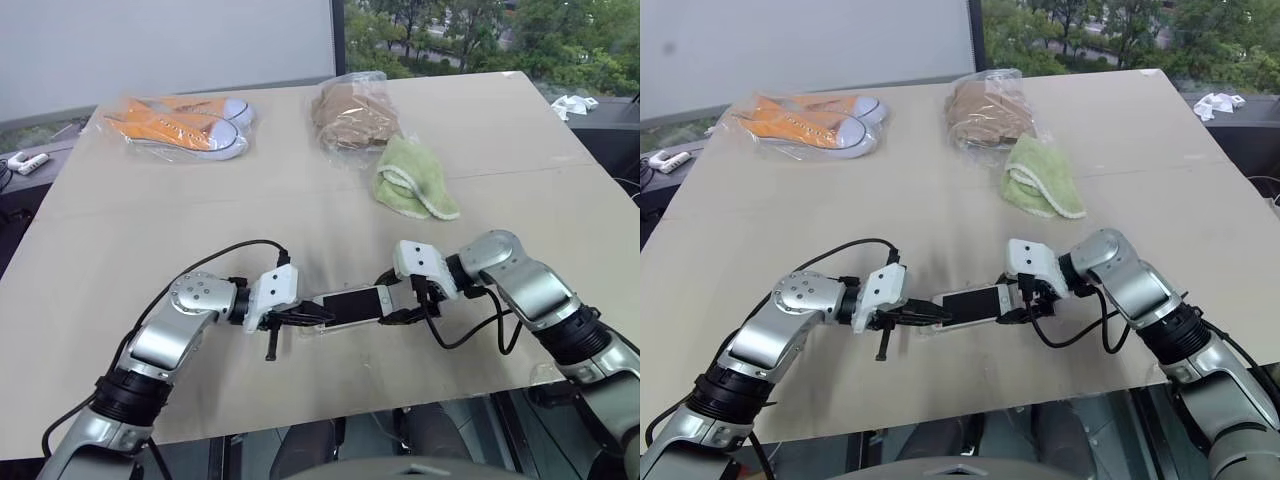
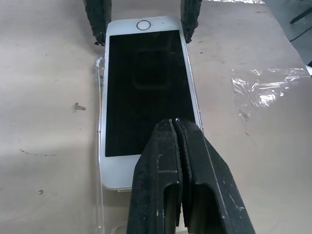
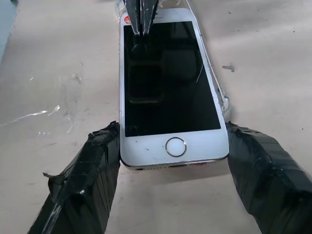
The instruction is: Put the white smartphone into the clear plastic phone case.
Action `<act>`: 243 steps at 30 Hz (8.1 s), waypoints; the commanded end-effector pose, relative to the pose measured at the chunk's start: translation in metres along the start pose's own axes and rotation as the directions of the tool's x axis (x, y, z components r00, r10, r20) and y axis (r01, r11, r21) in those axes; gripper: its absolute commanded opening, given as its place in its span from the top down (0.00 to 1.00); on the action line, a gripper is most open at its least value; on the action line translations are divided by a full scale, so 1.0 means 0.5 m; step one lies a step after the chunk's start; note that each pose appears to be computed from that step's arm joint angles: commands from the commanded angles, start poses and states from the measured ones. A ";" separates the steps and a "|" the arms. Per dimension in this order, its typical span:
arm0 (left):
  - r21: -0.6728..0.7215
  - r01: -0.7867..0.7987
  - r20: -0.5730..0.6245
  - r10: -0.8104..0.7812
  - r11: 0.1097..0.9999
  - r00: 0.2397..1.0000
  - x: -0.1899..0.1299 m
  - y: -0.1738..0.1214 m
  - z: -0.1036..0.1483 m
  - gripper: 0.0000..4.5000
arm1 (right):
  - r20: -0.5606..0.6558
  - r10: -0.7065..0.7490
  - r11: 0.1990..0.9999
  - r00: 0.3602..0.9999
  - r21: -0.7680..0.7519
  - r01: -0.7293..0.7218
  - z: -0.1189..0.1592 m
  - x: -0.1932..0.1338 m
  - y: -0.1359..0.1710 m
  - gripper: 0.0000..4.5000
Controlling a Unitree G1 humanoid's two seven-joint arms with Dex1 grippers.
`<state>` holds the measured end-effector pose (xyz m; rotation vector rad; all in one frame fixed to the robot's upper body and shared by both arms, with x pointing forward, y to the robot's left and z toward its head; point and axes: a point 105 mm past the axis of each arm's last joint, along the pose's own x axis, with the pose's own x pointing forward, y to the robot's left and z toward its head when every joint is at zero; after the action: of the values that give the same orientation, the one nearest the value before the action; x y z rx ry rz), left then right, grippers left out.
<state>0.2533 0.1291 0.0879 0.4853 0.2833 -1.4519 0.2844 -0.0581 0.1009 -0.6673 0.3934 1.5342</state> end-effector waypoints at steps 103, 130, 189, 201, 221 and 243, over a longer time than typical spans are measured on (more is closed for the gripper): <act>-0.224 -0.231 -0.205 0.185 0.947 0.961 -0.113 -0.033 -0.113 1.00 | -0.135 -0.009 0.997 0.991 -0.077 -0.002 -0.025 -0.033 -0.034 0.99; -0.260 -0.167 -0.040 0.162 0.951 0.986 0.003 -0.006 -0.079 1.00 | -0.128 0.011 0.996 0.992 -0.090 -0.023 -0.004 -0.009 -0.028 0.99; -0.255 -0.200 0.092 0.229 0.946 0.969 0.089 0.081 -0.021 1.00 | -0.231 -0.209 0.974 0.950 0.044 0.224 -0.089 -0.117 -0.078 0.99; -0.227 -0.274 -0.009 0.279 0.935 0.960 -0.023 0.087 -0.047 1.00 | -0.248 -0.258 0.955 0.934 0.082 0.286 -0.115 -0.159 -0.087 0.99; -0.267 -0.194 0.243 0.261 0.944 0.934 0.065 0.103 0.056 1.00 | 0.185 -0.534 0.814 0.825 0.378 0.442 -0.041 -0.153 -0.079 0.99; -0.232 -0.211 0.145 0.248 0.950 0.958 0.086 0.094 0.010 1.00 | 0.224 -0.549 0.789 0.806 0.458 0.410 -0.026 -0.113 -0.064 0.99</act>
<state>0.3077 0.0945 0.0879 0.1990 0.2037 -1.1969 0.3199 -0.1115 0.1226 -0.1444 0.2568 0.9821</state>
